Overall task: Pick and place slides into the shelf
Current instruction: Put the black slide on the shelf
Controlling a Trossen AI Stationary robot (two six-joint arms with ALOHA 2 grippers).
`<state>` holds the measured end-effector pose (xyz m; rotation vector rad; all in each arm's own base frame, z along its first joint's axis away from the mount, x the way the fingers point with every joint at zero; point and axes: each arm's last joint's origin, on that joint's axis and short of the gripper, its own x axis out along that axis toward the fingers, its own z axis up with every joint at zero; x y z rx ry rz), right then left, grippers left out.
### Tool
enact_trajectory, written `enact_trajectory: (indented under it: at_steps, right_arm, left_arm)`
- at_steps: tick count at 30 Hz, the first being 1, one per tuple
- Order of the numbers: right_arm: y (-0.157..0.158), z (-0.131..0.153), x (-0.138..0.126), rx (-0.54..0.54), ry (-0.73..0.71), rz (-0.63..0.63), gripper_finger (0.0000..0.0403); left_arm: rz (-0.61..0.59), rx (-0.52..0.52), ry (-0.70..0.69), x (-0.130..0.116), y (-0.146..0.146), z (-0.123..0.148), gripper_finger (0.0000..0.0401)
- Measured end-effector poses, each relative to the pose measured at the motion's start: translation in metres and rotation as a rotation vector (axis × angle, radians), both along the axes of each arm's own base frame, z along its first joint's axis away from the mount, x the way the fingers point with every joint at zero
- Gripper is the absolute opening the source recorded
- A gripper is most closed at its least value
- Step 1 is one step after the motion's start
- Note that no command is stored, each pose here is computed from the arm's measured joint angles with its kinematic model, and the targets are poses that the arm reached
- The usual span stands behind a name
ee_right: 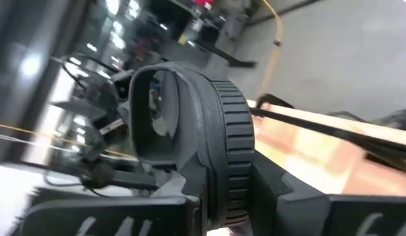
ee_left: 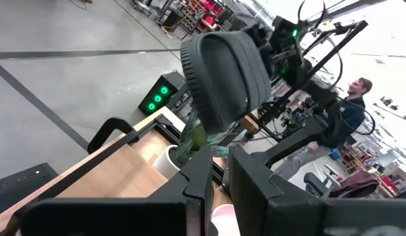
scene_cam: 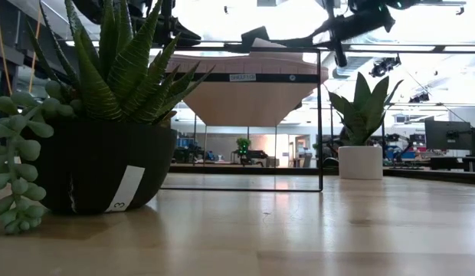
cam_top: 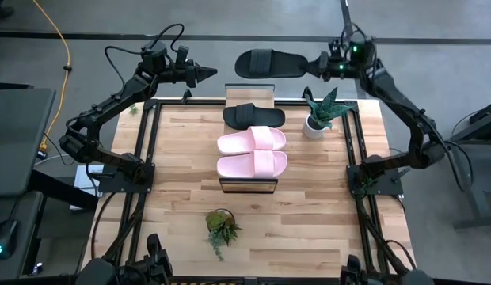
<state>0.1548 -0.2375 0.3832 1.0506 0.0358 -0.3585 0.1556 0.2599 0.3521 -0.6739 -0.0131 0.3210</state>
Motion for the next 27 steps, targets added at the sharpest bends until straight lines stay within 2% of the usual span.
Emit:
enact_trajectory:
  at_steps: [3,7,12,16,27]
  right_arm:
    - [0.009,-0.020,-0.005,-0.005,-0.112,-0.013,0.0048]
    - [0.021,-0.028,-0.012,-0.035,-0.255,-0.024,0.0048]
    - [0.030,-0.046,-0.016,0.047,-0.245,-0.043,0.0048]
    - [0.033,-0.047,-0.015,0.048,-0.249,-0.041,0.0048]
    - [0.015,-0.066,-0.006,0.191,-0.236,-0.088,0.0048]
  left_arm:
    - [0.000,0.000,0.000,0.000,0.000,0.000,0.0040]
    - [0.000,0.000,0.000,0.000,0.000,0.000,0.0040]
    - [0.000,0.000,0.000,0.000,0.000,0.000,0.0040]
    - [0.000,0.000,0.000,0.000,0.000,0.000,0.0040]
    - [0.001,-0.016,0.001,0.000,0.000,-0.001,0.0040]
